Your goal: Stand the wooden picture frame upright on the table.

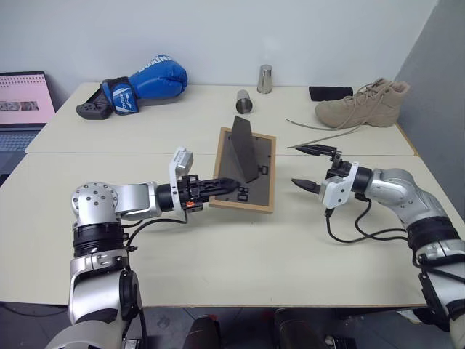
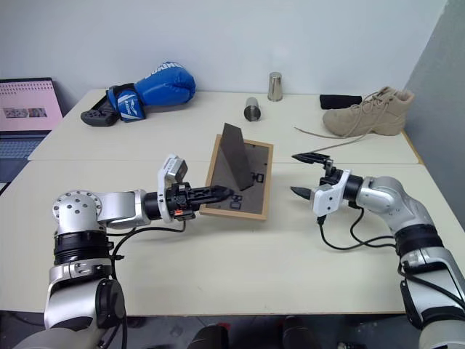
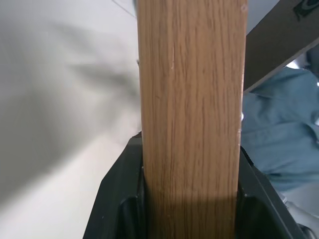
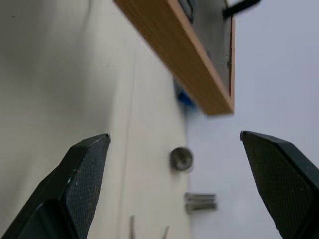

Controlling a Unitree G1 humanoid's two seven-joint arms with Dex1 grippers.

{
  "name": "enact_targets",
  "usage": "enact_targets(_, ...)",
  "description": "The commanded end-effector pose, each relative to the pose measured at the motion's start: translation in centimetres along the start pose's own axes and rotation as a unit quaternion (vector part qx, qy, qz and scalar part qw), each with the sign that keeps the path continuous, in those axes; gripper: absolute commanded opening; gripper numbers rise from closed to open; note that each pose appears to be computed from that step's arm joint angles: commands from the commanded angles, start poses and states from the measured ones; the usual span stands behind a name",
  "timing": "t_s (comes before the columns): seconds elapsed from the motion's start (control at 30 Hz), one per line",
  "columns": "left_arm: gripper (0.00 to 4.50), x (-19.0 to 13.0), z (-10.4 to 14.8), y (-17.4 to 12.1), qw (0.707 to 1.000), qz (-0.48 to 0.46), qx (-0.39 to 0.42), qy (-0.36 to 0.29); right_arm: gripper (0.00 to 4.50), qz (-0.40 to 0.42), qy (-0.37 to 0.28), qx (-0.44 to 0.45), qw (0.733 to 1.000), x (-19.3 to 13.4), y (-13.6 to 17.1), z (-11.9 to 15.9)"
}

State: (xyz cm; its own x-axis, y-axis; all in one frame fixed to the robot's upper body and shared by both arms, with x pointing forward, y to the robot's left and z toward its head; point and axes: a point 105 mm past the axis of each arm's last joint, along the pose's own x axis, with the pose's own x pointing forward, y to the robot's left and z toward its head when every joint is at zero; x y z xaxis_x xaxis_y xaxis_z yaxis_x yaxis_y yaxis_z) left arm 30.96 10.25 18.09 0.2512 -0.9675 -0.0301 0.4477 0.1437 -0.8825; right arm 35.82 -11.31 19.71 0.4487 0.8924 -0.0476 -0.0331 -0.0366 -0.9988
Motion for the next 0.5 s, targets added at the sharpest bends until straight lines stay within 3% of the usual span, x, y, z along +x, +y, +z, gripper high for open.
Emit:
enact_targets(0.03,1.29,0.1,-0.4,-1.5,0.999,-0.033,0.005,0.001,4.45,-0.029,-0.023,-0.038,0.999,1.1,-0.8,0.7)
enact_targets(0.47,1.29,0.9,-1.6,-1.9,0.998,-0.031,-0.015,-0.043,4.45,-0.081,-0.097,-0.101,0.987,3.5,-1.9,3.2)
enact_targets(0.5,1.29,1.0,-1.6,-1.9,0.998,-0.030,-0.014,-0.045,4.28,-0.081,-0.102,-0.100,0.986,3.5,-1.8,3.3)
